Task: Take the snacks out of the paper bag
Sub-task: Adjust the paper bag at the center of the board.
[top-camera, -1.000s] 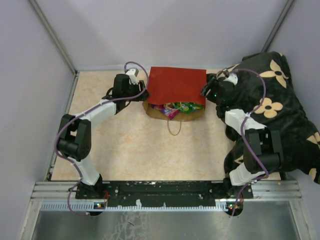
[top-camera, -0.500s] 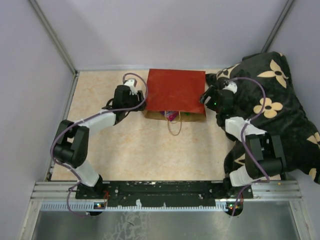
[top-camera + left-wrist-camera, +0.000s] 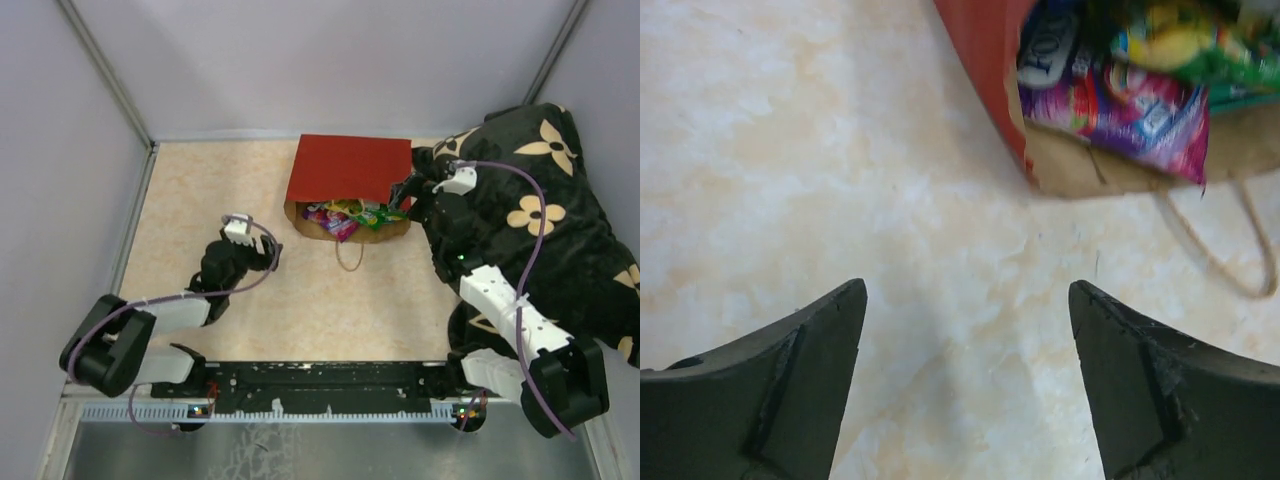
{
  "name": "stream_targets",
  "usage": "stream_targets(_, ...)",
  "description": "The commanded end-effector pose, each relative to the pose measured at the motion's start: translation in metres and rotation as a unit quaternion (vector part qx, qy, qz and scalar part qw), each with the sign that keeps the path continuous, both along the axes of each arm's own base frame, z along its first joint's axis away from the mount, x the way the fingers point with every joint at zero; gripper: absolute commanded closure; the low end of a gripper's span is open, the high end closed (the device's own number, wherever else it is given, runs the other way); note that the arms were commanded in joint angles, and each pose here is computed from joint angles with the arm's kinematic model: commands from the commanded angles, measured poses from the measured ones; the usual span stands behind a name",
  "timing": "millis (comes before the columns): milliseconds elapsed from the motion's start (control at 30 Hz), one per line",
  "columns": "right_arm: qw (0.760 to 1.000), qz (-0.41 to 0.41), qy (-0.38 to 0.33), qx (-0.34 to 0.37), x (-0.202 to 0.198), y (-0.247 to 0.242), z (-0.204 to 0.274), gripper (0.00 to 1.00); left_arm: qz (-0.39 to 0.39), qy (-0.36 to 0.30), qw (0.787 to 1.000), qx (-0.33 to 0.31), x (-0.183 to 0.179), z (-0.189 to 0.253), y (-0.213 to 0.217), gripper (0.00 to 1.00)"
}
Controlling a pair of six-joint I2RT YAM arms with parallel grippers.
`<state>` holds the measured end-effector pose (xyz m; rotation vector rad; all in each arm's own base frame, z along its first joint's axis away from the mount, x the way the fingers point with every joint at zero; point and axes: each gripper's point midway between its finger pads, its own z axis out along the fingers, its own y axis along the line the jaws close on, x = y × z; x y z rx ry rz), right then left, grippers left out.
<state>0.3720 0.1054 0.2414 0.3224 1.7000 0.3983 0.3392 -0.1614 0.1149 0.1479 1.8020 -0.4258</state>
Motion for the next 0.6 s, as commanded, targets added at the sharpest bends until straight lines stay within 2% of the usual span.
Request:
stream_targets(0,0.999,-0.024,0.000,-0.027,-0.006,-0.008,0.002,0.01,-0.037,-0.153,0.988,-0.009,-0.004,0.036,-0.014,0.11)
stream_targets(33,0.999,-0.022,0.000,-0.027,-0.008,-0.007,0.002,0.01,-0.043,-0.163,0.986,-0.007,-0.005,0.037,-0.017,0.04)
stream_targets(67,0.999,-0.021,0.000,-0.027,-0.009,-0.006,0.003,0.01,-0.047,-0.169,0.984,-0.007,-0.005,0.037,-0.020,0.03)
stream_targets(267,0.999,-0.024,0.000,-0.037,-0.016,-0.010,0.007,0.01,-0.082,-0.204,0.975,-0.035,0.007,0.055,-0.046,0.02)
stream_targets(567,0.998,-0.037,-0.006,-0.046,-0.026,-0.019,0.012,0.01,-0.003,-0.135,0.991,0.008,0.064,0.029,-0.050,0.02)
